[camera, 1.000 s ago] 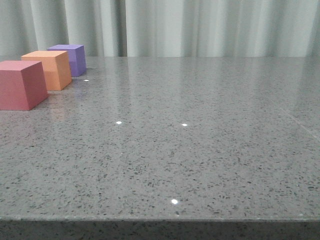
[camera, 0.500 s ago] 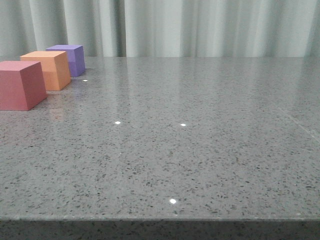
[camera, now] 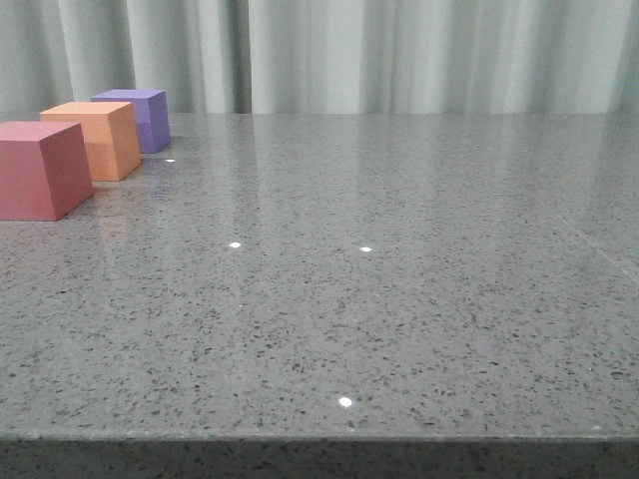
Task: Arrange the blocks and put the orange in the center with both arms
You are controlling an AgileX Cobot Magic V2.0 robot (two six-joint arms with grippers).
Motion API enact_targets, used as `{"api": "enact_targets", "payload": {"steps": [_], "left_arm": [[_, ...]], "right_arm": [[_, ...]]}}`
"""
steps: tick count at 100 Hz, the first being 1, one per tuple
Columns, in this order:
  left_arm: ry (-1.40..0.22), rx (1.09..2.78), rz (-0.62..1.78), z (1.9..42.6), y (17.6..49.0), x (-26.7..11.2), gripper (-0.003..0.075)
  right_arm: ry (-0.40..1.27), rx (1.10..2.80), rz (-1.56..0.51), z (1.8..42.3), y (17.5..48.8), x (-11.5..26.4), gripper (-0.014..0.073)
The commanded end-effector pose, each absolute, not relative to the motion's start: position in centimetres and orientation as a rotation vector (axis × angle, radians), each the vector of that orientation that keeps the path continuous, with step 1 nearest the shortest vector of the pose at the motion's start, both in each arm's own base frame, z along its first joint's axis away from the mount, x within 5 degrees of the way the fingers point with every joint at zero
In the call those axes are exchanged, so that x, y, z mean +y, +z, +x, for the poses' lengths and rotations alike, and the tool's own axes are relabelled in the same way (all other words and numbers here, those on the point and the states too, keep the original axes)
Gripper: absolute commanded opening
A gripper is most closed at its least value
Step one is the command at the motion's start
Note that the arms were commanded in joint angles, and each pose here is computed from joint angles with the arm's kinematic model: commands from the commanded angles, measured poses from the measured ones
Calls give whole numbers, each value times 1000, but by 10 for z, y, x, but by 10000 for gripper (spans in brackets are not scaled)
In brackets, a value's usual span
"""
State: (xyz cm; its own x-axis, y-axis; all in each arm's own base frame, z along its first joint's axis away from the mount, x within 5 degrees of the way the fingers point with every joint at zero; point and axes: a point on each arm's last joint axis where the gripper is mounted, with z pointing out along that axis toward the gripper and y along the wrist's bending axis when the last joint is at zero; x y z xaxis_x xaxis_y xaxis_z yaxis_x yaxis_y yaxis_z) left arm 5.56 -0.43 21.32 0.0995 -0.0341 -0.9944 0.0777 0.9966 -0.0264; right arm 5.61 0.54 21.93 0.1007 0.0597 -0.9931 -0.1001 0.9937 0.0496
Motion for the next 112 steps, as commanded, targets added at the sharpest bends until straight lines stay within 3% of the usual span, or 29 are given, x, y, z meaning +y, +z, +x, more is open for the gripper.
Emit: {"api": "enact_targets", "payload": {"steps": [1,112], "left_arm": [[-106,1401,37,54,207,-6,-20],[-106,1401,37,54,207,-6,-20]], "right_arm": [[121,1305,-38,52,226,6,-68],[122,1327,-34,52,222,5,-68]]}}
